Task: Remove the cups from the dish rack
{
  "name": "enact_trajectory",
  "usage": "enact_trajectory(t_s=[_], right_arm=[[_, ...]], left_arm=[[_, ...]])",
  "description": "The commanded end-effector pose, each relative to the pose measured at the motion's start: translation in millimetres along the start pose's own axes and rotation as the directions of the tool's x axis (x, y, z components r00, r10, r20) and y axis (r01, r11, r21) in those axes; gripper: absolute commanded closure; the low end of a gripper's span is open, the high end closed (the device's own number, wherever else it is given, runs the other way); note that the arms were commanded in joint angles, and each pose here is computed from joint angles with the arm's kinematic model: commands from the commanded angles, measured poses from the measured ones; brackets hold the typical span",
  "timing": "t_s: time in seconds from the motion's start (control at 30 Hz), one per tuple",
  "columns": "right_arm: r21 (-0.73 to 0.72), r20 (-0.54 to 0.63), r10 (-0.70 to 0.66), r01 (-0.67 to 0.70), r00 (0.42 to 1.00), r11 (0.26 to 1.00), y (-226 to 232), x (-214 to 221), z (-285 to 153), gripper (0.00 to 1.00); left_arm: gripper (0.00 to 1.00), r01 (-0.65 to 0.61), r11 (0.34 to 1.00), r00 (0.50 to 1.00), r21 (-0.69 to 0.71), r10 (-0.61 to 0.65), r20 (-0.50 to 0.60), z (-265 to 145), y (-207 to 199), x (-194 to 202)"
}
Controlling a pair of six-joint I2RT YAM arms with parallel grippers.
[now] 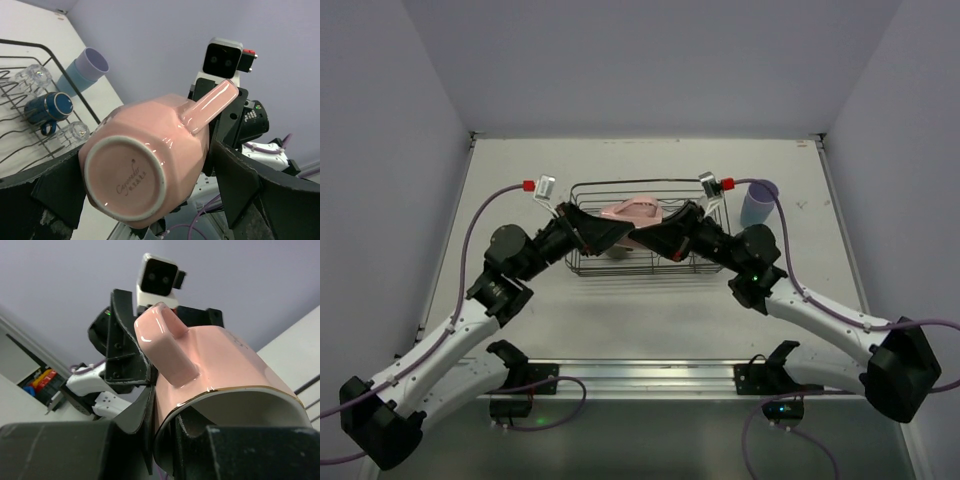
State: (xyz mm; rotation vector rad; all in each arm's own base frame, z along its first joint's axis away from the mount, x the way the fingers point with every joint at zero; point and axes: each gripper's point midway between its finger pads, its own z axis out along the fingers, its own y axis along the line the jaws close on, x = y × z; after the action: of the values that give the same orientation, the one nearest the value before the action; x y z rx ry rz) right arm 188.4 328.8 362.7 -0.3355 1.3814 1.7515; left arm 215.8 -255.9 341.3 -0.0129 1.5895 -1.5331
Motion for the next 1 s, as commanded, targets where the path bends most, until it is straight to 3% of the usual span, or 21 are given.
enact_trajectory(t_s=[0.0,0.13,0.27,0.33,0.37,0.43,0.47,0.57,0.73,0.8,0.97], right_arm=[[0.100,0.106,-0.127,0.117,0.986,0.988,3,-34,-6,1.00],[0.233,0.042,-0.153,0.139,0.987,0.962,-10,-28,-24,1.00],[0.339,0.031,-0.208,0.186,0.978,0.922,-6,-41,-41,1.00],[0.459,-0.036,-0.230,0.220,0.973,0.861,-25,-37,-59,1.00],[0.538,-0.005,-0.291,0.248,0.957,0.805,-27,-57,-71,1.00],[0.672,-0.069,-0.288,0.258,0.955,0.694,-48,-56,-102,1.00],[0.759,-0.043,-0.333,0.247,0.942,0.602,-54,-79,-122,1.00],[0.915,-0.113,-0.379,0.245,0.918,0.321,-75,-105,-187,1.00],[0.985,-0.156,-0.393,0.171,0.906,0.005,-97,-127,-264,1.00],[0.985,-0.172,-0.377,0.159,0.910,-0.063,-107,-128,-280,1.00],[0.975,-0.167,-0.290,0.115,0.942,-0.188,-139,-125,-320,1.00]], left_arm=[[0.00,-0.186,0.982,0.982,-0.022,0.187,0.034,-6,-30,-29],[0.00,-0.341,0.929,0.939,-0.144,0.344,-0.002,-19,-19,-39],[0.00,-0.415,0.890,0.910,-0.192,0.407,-0.077,-29,-6,-33],[0.00,-0.468,0.861,0.884,-0.201,0.455,-0.112,-36,-3,-32],[0.00,-0.481,0.847,0.877,-0.226,0.456,-0.153,-42,6,-26],[0.00,-0.520,0.816,0.853,-0.251,0.487,-0.187,-52,14,-23],[0.00,-0.531,0.799,0.846,-0.282,0.484,-0.222,-60,25,-19],[0.00,-0.578,0.747,0.815,-0.328,0.510,-0.274,-78,45,-12],[0.00,-0.619,0.644,0.785,-0.450,0.529,-0.324,-102,92,-6],[0.00,-0.616,0.621,0.785,-0.484,0.534,-0.315,-107,99,-9],[0.00,-0.620,0.647,0.780,-0.443,0.571,-0.258,-111,89,-8]])
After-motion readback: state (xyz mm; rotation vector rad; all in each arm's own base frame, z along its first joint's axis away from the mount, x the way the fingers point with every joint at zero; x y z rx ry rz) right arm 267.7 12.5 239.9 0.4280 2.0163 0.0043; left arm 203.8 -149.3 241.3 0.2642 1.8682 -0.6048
